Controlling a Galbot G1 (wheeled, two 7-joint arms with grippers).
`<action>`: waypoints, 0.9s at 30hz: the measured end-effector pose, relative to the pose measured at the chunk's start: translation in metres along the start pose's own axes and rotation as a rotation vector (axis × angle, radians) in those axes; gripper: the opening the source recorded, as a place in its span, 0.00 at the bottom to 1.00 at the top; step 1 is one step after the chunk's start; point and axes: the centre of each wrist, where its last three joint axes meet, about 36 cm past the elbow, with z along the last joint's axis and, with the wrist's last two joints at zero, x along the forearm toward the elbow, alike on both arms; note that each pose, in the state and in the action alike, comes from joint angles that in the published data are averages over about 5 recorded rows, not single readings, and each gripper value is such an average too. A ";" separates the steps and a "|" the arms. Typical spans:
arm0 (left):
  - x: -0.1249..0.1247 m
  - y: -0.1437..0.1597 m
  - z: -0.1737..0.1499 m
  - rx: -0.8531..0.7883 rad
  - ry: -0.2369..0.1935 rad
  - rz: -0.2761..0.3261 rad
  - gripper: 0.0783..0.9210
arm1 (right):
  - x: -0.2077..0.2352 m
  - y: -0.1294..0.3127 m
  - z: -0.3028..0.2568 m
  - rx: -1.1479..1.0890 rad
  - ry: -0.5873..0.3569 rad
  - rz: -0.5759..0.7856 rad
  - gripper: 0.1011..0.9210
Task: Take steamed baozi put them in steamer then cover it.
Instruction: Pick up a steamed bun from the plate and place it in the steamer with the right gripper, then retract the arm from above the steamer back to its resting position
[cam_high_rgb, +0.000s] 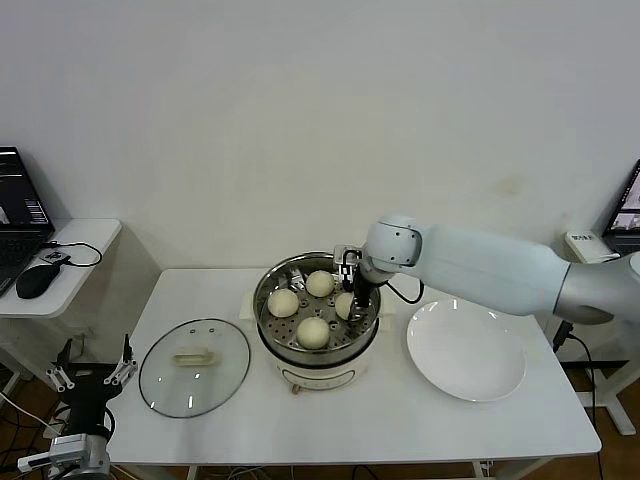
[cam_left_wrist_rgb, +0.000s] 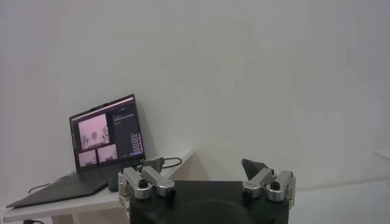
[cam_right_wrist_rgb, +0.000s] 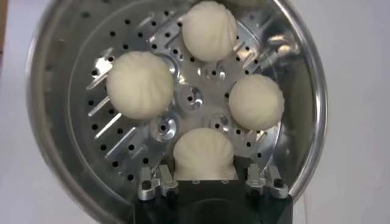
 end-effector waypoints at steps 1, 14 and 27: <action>0.000 0.000 0.000 0.000 0.000 -0.001 0.88 | 0.000 0.000 0.000 -0.002 0.000 0.003 0.63; -0.002 0.002 -0.002 -0.002 -0.005 -0.002 0.88 | 0.034 -0.009 0.009 -0.033 -0.048 0.058 0.88; -0.005 0.001 0.004 -0.015 0.001 0.005 0.88 | 0.078 0.031 0.075 -0.201 -0.340 0.256 0.88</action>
